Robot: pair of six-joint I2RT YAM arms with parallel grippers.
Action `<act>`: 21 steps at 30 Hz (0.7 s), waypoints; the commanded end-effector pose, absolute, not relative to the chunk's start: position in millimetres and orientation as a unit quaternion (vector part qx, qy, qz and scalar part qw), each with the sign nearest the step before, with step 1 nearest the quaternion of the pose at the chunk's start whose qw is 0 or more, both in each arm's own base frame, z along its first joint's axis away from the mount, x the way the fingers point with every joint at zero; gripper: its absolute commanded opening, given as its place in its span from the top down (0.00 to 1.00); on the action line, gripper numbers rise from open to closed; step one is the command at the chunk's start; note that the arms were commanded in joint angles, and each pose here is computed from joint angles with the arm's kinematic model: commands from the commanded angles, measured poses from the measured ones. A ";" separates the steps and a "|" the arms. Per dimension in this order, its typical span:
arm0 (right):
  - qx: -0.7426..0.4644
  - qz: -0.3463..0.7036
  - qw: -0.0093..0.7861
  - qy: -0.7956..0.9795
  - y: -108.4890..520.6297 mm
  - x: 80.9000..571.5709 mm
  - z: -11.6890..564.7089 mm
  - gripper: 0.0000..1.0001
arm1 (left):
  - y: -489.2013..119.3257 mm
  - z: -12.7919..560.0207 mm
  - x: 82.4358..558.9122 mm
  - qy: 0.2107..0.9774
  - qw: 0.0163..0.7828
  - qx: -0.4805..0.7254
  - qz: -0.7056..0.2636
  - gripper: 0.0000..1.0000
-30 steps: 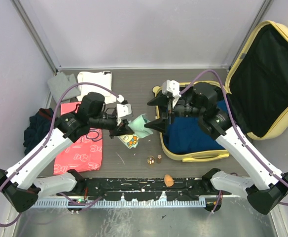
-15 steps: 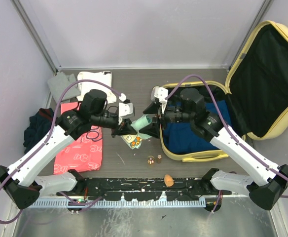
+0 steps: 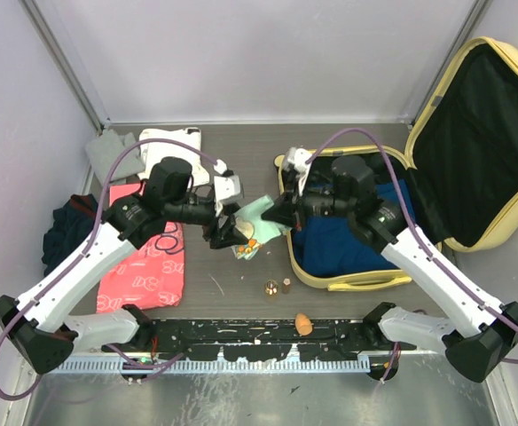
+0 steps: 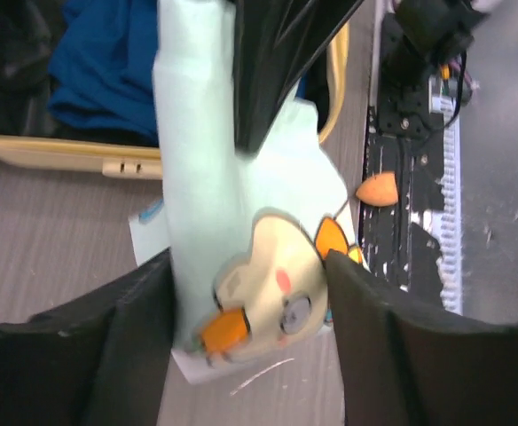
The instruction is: Pack the luggage
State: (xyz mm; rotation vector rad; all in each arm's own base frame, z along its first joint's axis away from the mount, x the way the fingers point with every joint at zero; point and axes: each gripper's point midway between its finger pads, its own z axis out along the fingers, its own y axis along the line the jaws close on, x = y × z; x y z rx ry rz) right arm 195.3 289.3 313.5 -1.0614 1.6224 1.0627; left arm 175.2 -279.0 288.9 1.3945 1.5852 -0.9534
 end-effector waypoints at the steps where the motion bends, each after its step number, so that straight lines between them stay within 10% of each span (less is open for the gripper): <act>1: -0.340 0.440 0.477 0.681 258.4 227.4 344.3 0.99 | -275.6 317.1 217.3 0.663 0.450 0.468 -0.372 0.26; 21: -0.134 0.408 0.434 0.792 138.9 409.2 244.8 0.99 | -262.9 291.4 268.6 0.710 0.455 0.433 -0.319 0.13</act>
